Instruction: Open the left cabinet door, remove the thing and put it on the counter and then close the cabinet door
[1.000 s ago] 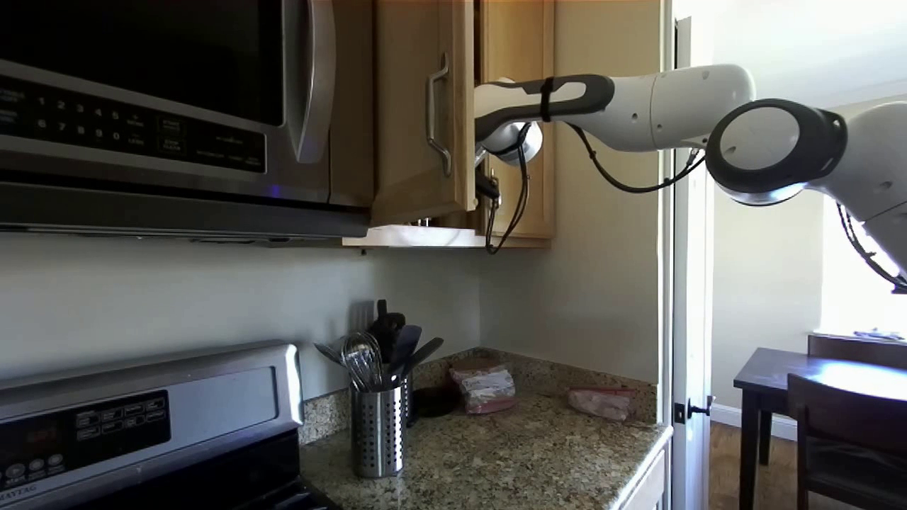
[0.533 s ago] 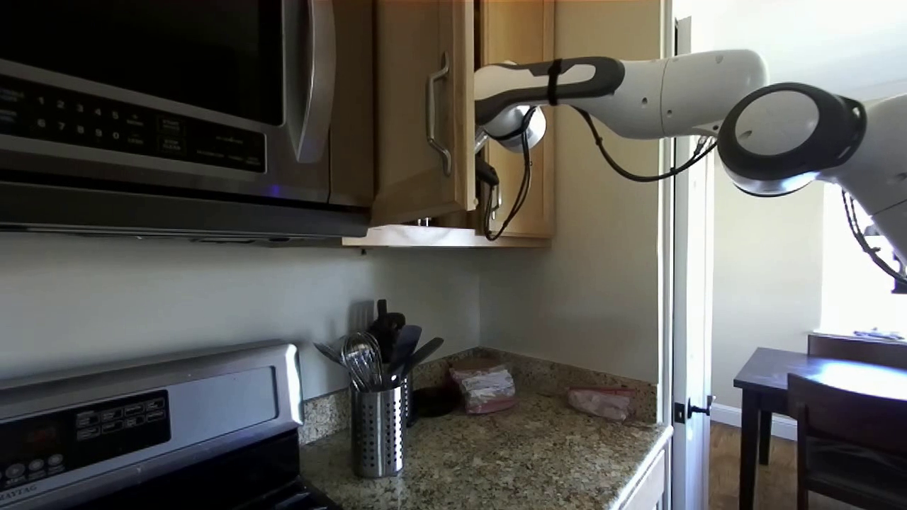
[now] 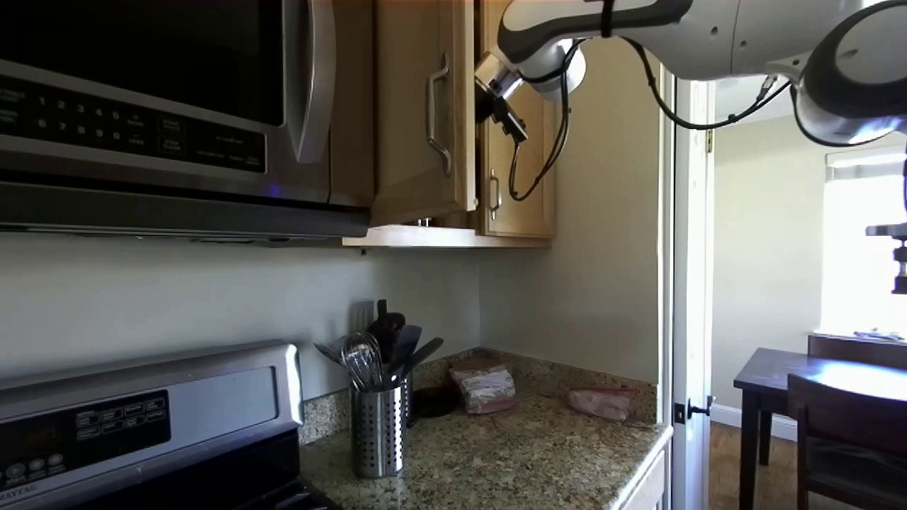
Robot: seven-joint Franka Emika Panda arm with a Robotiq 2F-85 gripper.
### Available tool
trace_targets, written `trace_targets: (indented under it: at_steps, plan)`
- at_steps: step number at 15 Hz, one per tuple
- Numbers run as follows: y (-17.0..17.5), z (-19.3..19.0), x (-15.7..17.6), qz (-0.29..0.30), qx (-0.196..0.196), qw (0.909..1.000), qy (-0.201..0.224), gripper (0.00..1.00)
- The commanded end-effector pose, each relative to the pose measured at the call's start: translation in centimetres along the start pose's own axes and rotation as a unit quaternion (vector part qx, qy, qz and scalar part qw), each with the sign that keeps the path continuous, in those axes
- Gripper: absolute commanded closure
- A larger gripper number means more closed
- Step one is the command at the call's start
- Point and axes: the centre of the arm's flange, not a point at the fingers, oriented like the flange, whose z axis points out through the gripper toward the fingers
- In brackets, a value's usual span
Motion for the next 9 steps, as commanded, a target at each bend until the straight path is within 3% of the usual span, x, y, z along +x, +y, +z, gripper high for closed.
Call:
trace_targets:
  at_steps: [1,3,9]
  plan:
    - [-2.3,-4.6,-6.9,-0.01,-0.006,0.9987,-0.049,0.93]
    - [-3.0,-5.9,-8.7,-0.008,-0.006,0.9975,-0.071,0.93]
    - [-2.9,-4.3,-16.4,0.015,-0.011,0.9889,-0.147,0.93]
